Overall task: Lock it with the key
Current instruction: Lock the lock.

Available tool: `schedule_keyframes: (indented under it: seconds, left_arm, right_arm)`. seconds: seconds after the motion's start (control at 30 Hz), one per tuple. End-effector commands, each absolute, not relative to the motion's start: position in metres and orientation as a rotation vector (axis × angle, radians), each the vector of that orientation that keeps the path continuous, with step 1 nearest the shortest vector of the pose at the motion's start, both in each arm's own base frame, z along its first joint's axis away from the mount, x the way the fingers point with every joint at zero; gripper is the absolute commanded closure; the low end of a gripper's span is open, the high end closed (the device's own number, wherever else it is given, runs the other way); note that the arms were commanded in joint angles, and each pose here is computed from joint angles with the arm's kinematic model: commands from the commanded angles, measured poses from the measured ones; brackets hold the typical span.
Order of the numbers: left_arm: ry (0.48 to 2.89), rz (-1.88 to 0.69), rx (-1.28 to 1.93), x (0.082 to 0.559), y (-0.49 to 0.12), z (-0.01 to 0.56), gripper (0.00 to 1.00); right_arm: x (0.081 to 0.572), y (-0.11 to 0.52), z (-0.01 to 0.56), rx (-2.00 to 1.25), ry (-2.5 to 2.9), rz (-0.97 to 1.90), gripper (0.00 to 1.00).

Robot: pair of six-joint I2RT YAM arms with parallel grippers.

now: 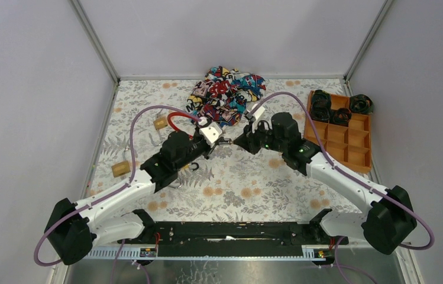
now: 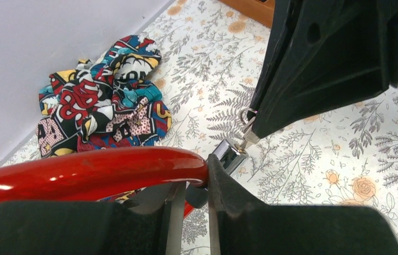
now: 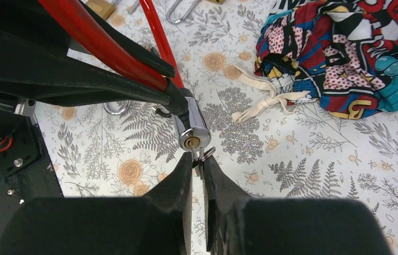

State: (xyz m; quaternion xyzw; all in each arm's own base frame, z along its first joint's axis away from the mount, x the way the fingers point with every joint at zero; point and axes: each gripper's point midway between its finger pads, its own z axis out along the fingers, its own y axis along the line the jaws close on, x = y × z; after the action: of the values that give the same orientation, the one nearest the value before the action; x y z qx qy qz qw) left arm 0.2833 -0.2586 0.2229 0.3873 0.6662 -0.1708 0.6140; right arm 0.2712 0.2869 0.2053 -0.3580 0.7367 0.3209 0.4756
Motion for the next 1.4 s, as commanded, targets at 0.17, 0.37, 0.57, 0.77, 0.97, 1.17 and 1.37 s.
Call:
schedule_keyframes:
  seconds: [0.17,0.37,0.57,0.77,0.97,1.17,1.37]
  left_arm:
    - [1.785,0.026,0.970,0.302,-0.176,0.145,1.00]
    - [1.766,-0.075,0.887,0.303,-0.189,0.175,1.00]
    - [1.730,-0.176,0.749,0.309,-0.202,0.228,1.00]
    - [1.726,-0.190,0.674,0.313,-0.207,0.254,1.00]
    - [1.716,-0.227,0.618,0.314,-0.211,0.271,1.00]
    - [1.720,-0.258,0.598,0.313,-0.214,0.277,1.00]
    - [1.720,-0.257,0.598,0.312,-0.214,0.278,1.00]
  right_arm:
    - [0.289,0.243,0.275,-0.711,1.634,0.747,1.00]
    - [0.293,0.242,0.256,-0.700,1.687,0.779,1.00]
    - [0.293,0.286,0.221,-0.694,1.796,0.966,0.54]
    - [0.292,0.352,0.215,-0.790,1.680,0.947,0.06]
    - [0.301,0.380,0.203,-0.833,1.617,0.933,0.00]
    - [0.315,0.401,0.214,-0.823,1.504,0.949,0.08]
    - [0.318,0.417,0.217,-0.854,1.460,0.998,0.32]
